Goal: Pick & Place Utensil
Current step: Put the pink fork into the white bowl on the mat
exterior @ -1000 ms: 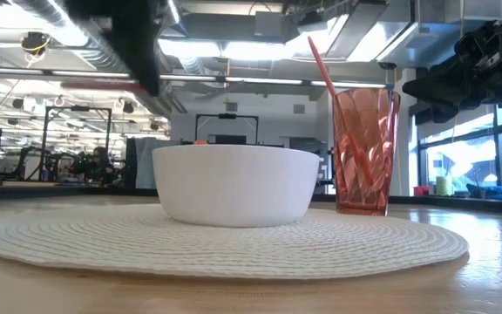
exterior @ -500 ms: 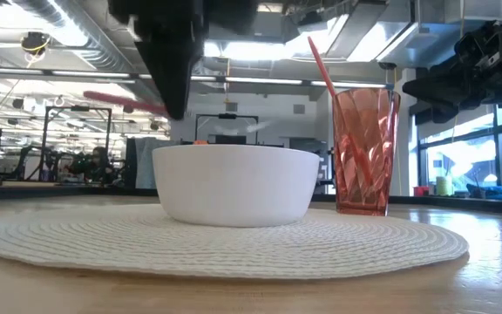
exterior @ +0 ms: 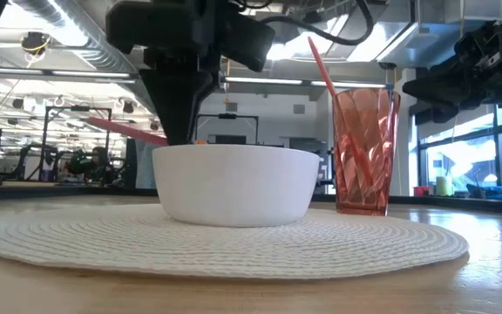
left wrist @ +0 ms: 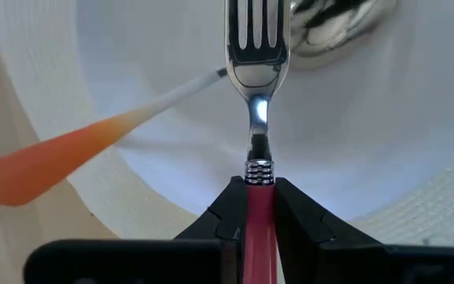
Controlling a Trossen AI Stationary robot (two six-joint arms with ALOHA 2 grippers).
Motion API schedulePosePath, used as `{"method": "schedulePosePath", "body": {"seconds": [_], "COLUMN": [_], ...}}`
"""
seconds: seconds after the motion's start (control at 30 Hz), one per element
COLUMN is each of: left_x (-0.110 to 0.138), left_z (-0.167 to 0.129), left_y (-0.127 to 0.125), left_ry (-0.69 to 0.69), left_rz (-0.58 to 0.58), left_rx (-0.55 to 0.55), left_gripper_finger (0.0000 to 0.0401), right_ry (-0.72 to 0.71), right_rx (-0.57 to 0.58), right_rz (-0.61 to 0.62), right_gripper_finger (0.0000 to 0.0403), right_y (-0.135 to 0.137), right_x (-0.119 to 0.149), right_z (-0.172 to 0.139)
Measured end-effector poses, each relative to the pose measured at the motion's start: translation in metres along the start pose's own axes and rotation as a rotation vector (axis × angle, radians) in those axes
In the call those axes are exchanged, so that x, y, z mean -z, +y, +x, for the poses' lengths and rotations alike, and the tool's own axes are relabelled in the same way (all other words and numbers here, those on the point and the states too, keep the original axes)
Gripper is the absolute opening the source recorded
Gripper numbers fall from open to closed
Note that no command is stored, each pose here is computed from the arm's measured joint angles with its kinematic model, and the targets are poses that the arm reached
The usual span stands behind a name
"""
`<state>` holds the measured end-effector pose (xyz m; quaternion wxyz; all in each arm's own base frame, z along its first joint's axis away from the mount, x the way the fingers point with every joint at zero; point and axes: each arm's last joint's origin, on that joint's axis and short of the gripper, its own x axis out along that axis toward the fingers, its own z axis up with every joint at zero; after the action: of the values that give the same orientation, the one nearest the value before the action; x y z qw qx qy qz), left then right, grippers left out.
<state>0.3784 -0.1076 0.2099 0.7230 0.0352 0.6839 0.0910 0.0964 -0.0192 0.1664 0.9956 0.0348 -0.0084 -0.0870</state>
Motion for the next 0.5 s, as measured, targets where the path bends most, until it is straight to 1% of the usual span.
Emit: {"method": "schedulePosePath", "body": {"seconds": [0.2,0.37,0.5], "left_x": [-0.0024,-0.0052,-0.0070], "left_z": [0.0062,0.0102,0.0101], "left_y": [-0.0022,0.0000,0.0008], "left_ry": [0.013,0.013,-0.002], "left_rz": [0.037,0.025,0.019], "left_rx": [0.029,0.028,0.032], "left_gripper_finger": [0.0035,0.0037,0.0080], "right_ry": [-0.001,-0.001,-0.001], "right_rx": [0.000,0.001,0.001], "right_rz": [0.000,0.000,-0.004], "right_gripper_finger": [0.0026,0.0026,0.0026], "right_y": [0.0000,0.0000,0.0000], "right_x": [-0.0001,-0.0001,-0.0001], "right_z": [0.0000,0.0000,0.0000]}}
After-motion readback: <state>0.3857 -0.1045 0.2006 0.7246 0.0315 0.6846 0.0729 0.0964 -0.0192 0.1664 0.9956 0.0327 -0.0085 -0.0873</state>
